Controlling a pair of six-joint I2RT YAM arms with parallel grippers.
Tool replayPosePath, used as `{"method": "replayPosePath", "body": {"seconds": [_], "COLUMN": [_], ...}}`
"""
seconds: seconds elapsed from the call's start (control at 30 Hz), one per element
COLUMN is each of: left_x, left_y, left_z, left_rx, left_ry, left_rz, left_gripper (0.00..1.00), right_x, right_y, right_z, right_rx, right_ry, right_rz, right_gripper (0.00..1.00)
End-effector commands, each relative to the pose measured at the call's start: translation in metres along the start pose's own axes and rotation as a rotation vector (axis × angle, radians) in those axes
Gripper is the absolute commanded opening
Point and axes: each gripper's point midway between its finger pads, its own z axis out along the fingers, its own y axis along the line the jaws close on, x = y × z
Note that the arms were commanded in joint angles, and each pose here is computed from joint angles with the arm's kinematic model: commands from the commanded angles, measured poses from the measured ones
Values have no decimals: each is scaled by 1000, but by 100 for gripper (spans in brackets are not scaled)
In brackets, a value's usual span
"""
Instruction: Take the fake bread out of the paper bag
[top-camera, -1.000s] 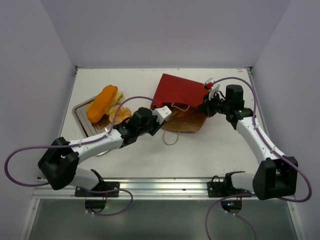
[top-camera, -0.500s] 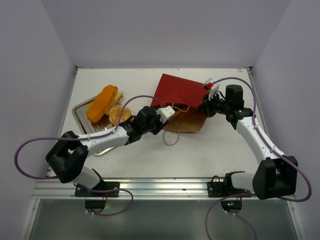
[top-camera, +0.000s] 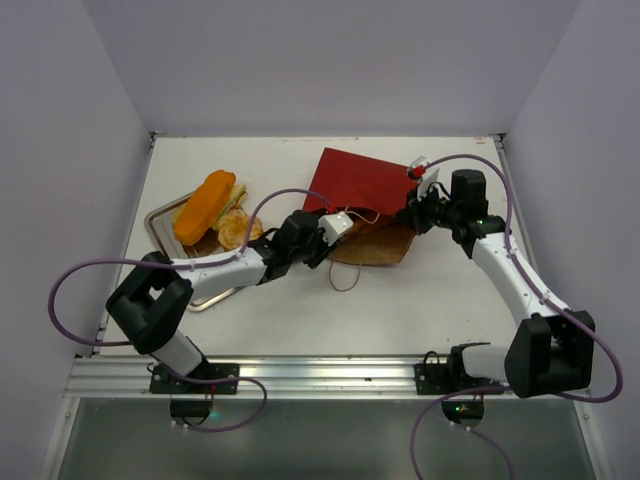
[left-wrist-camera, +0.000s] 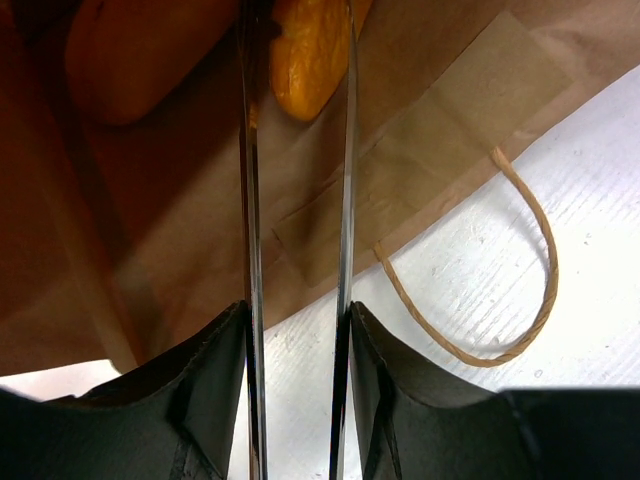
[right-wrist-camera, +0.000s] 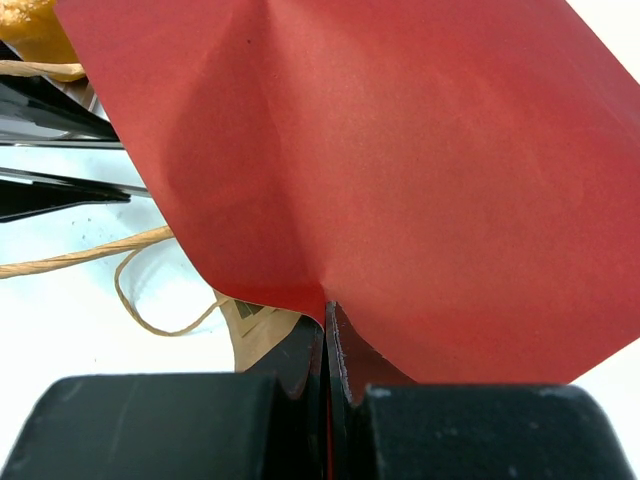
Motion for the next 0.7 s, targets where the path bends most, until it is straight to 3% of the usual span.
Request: {"method": "replayPosePath", "body": {"seconds": [0.0,0.23,0.33,0.47,0.57,0.67], "left_x": [-35,-30,-29,-27,-33,-42], "left_y": [14,14,14,16,18,22], "left_z": [4,12,13,10,3,-9], "left_rx": [-33,-24,-23,-34,-46,-58], "left_ry": [-104,-87,-84,-80,-97,-129], "left_rz": [12,4,-3,-12,-23,-37], "left_gripper": [47,45,36,14,3,0], "right_x": [-10,-9,-9,-10,-11,-11], "right_y": [3,4,5,5,6,6], "right_z": [1,2,2,1,1,0], "right_rx": [-37,-44,-44,-46,-47,-45], "right_ry": [-30,-28,-28,-30,-34,-33], "right_rz": [-19,-13,-11,-11,-14,-13], "right_gripper": [0,0,0,0,0,0]}}
